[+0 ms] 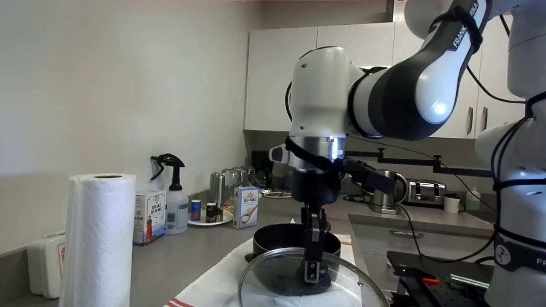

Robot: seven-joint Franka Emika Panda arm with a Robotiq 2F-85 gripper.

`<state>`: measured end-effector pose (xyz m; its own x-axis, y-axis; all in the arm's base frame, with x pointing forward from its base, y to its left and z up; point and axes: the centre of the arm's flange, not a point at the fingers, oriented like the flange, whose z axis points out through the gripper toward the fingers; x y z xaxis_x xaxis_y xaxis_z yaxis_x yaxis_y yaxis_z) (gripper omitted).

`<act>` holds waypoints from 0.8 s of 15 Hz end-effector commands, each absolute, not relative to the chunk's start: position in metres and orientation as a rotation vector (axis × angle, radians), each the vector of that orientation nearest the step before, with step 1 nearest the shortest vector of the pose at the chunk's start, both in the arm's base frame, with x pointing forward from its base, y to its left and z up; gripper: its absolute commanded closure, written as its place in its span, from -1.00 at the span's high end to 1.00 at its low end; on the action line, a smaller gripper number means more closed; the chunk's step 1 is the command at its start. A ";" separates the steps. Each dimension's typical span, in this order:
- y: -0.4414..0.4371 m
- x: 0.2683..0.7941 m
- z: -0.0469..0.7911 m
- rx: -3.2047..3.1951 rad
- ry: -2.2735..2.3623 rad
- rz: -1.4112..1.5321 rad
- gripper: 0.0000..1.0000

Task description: Take the lid off the pot

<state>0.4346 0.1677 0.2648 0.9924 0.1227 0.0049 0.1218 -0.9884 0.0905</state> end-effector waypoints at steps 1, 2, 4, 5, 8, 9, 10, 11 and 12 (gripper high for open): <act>0.176 0.435 0.240 3.054 0.208 0.050 -0.50; 0.176 0.436 0.233 3.059 0.207 0.040 -0.50; 0.172 0.441 0.220 3.071 0.200 0.033 -0.50; 0.169 0.446 0.214 3.074 0.199 0.038 -0.50; 0.159 0.454 0.199 3.085 0.166 0.029 -0.50; 0.157 0.455 0.195 3.084 0.162 0.030 -0.50; 0.155 0.458 0.191 3.083 0.157 0.027 -0.50; 0.152 0.463 0.186 3.081 0.150 0.028 -0.50; 0.151 0.466 0.183 3.079 0.142 0.027 -0.50</act>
